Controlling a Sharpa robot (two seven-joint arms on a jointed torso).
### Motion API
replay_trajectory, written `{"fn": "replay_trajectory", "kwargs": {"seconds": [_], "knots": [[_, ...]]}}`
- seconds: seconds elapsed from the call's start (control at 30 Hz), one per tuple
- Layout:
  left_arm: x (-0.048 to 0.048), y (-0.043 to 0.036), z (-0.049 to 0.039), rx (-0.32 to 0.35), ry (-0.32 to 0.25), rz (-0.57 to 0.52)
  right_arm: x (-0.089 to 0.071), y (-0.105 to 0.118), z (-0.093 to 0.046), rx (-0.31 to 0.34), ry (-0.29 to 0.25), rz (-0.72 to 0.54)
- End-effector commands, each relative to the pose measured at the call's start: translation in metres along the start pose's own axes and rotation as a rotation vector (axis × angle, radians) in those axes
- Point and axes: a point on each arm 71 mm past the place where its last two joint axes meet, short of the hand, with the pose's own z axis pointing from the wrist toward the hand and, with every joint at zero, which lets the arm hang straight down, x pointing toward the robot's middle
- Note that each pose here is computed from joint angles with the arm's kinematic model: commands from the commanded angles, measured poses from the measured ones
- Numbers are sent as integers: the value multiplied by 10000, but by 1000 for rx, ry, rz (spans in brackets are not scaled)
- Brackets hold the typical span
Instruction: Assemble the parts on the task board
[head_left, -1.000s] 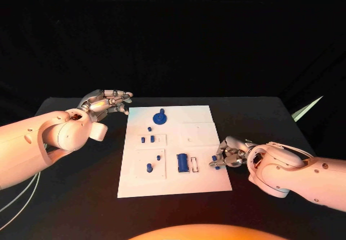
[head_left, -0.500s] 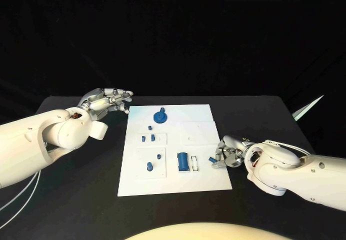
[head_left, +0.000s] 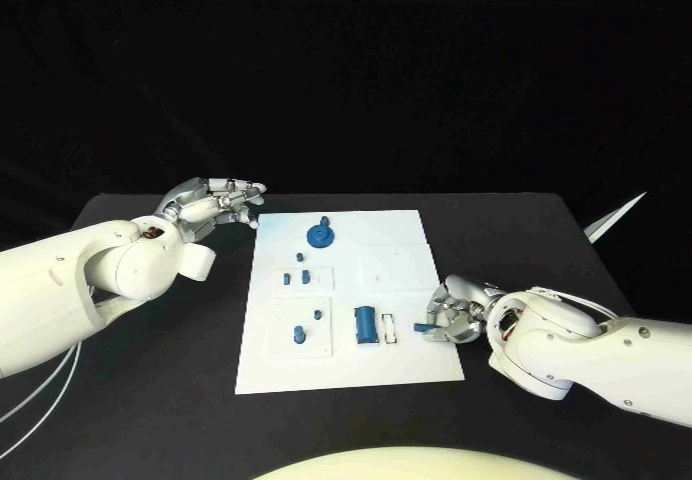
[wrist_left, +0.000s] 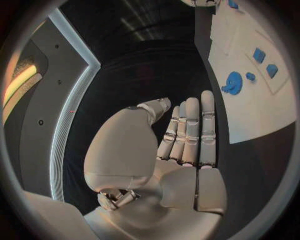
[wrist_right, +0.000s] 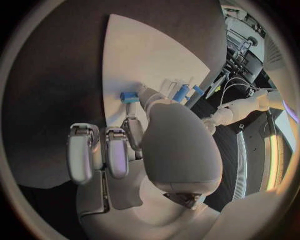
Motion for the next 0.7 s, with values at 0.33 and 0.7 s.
{"fn": "replay_trajectory", "kwargs": {"seconds": [0.33, 0.7], "knots": [[25, -6, 11, 1, 8, -3, 10, 249, -28, -29, 65, 155], [21, -5, 6, -1, 7, -3, 71, 320, 34, -22, 92, 169]]}}
